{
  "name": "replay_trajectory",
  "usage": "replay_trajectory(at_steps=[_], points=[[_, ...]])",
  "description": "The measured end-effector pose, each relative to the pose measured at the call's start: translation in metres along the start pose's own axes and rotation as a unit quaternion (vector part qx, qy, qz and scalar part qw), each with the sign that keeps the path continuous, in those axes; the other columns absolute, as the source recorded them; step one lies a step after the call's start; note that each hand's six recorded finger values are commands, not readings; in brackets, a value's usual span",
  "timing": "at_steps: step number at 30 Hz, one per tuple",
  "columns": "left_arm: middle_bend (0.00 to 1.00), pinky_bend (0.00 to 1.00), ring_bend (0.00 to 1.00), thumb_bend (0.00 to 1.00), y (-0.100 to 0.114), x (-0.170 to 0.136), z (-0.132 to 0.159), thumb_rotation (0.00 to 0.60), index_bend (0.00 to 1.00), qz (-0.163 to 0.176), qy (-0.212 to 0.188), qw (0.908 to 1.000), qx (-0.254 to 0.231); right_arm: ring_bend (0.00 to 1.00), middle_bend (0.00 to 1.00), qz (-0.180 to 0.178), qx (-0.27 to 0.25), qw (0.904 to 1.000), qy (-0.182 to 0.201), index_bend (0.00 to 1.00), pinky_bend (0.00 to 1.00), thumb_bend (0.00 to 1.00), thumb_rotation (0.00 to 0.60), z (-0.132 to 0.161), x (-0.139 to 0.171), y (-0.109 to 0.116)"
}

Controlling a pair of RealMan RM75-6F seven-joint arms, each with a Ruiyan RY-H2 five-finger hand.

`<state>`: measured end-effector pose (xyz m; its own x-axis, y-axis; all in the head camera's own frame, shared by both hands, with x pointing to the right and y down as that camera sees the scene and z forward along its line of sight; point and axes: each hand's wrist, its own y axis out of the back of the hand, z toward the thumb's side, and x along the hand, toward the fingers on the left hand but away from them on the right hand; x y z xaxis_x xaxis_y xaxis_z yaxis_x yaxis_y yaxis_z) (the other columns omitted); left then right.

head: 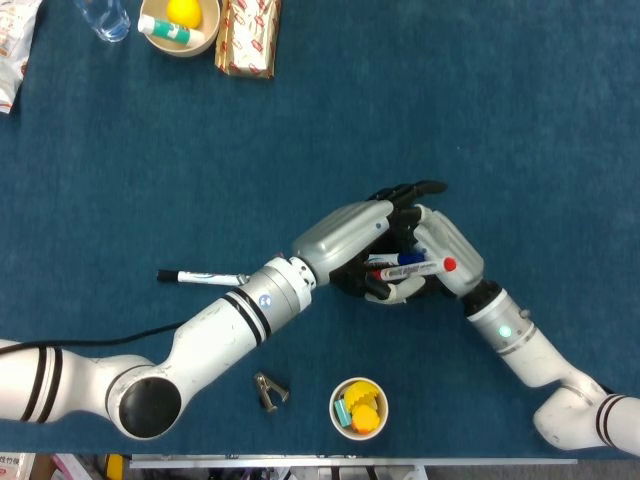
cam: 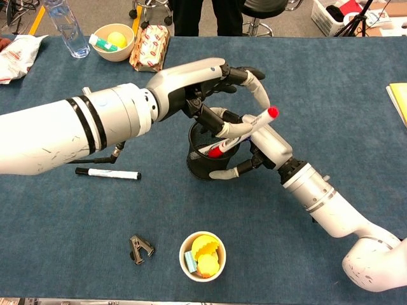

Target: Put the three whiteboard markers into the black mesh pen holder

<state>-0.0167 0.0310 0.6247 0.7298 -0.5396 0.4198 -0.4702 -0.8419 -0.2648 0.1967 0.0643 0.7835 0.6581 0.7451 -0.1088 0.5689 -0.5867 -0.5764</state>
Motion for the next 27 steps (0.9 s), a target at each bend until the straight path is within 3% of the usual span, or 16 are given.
replay_trajectory(at_steps=[5,15,27], points=[[0.05,0.01,0.00,0.35,0.001,0.000,-0.004,0.600,0.18,0.000,0.005,1.0000,-0.005,0.44,0.52,-0.001,0.001,1.0000,0.000,0.43,0.49,0.00,0.600,0.000,0.001,0.001],[0.05,0.01,0.00,0.35,0.014,-0.005,-0.015,0.600,0.19,0.019,0.019,0.9996,-0.008,0.44,0.52,-0.005,0.014,0.9999,-0.001,0.43,0.49,0.00,0.600,-0.003,0.005,0.009],[0.05,0.01,0.00,0.35,0.066,-0.049,-0.021,0.600,0.22,0.115,0.039,0.9923,0.024,0.44,0.53,-0.023,0.078,0.9967,-0.008,0.43,0.49,0.00,0.600,-0.015,0.025,0.060]])
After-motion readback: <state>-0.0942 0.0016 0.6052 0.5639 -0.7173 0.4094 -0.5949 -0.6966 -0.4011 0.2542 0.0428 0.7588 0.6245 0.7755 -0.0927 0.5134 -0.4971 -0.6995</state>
